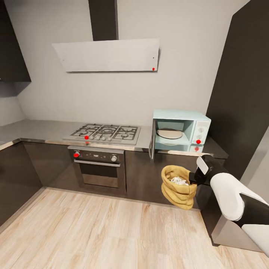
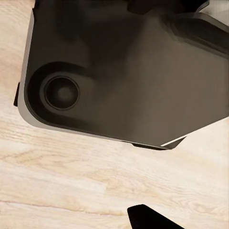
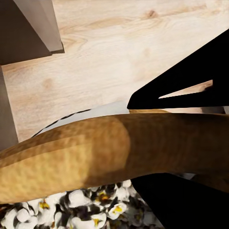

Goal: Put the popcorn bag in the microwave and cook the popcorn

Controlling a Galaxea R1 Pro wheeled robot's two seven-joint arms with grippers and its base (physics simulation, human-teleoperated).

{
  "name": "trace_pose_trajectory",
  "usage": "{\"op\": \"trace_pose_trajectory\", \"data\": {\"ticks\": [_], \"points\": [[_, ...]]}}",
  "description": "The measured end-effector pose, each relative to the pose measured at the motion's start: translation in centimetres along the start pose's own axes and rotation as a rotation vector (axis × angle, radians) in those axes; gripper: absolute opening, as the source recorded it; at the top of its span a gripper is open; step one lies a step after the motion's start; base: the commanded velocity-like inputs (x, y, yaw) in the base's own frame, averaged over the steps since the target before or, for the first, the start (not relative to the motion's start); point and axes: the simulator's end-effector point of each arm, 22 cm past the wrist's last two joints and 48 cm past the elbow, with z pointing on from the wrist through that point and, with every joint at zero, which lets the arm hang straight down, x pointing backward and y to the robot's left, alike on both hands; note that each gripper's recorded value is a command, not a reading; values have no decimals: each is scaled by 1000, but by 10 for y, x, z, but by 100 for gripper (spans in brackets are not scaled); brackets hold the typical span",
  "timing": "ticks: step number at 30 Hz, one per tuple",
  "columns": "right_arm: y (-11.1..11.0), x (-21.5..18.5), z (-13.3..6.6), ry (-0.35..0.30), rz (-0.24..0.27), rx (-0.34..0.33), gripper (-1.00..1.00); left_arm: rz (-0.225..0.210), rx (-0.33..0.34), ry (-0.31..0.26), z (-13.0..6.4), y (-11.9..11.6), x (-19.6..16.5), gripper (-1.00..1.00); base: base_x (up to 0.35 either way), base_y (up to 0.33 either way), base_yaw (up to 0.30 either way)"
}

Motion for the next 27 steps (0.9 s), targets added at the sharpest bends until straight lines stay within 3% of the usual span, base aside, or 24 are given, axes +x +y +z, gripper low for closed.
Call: {"op": "trace_pose_trajectory", "data": {"ticks": [9,27], "points": [[-2,0,0,0,1,3,-100,-1,-1,2,0,1,1,100,142,-88,0],[-9,-1,-3,10,0,11,-100,-4,-3,1,0,1,0,100,4,-2,0]]}}
